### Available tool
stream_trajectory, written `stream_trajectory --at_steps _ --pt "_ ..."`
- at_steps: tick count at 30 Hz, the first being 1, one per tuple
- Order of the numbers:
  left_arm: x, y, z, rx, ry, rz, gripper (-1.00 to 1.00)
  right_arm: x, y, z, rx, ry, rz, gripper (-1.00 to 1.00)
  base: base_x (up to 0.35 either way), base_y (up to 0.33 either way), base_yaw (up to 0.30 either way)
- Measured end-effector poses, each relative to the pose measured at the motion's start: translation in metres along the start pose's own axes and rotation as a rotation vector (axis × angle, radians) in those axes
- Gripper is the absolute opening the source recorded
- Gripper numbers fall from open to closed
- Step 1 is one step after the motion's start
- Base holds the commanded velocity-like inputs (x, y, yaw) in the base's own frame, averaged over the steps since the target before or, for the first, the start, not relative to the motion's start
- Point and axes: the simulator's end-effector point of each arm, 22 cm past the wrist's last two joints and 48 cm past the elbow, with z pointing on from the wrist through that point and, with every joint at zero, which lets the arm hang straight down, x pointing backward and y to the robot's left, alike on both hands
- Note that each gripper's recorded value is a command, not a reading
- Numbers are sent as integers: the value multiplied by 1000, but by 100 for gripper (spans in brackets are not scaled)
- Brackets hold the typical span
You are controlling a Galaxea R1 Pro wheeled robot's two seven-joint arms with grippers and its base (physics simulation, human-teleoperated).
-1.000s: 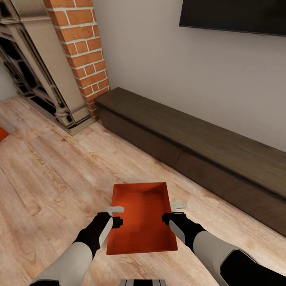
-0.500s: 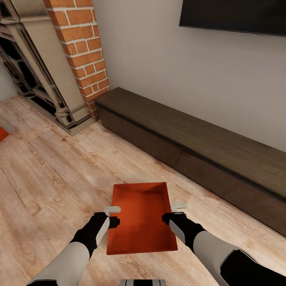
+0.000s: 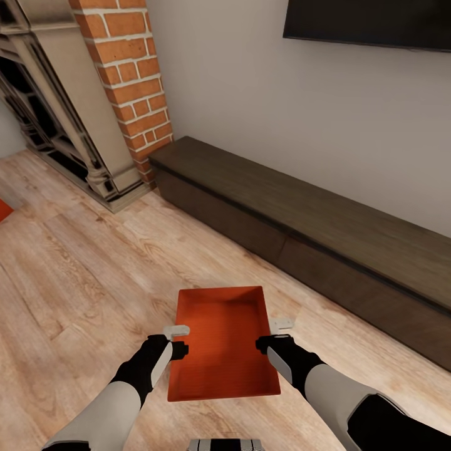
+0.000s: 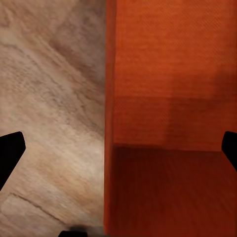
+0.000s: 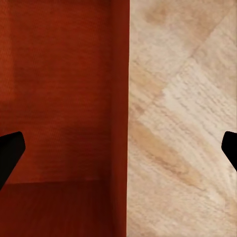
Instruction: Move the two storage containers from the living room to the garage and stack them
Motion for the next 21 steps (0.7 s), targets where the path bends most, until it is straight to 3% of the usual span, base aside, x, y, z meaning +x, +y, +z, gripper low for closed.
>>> stream_trajectory --at_steps 13,21 --pt "1 -1 4 0 -4 6 100 2 0 4 0 0 0 100 0 0 0" --pt "5 0 20 0 -5 5 100 10 2 19 0 0 0 100 0 0 0"
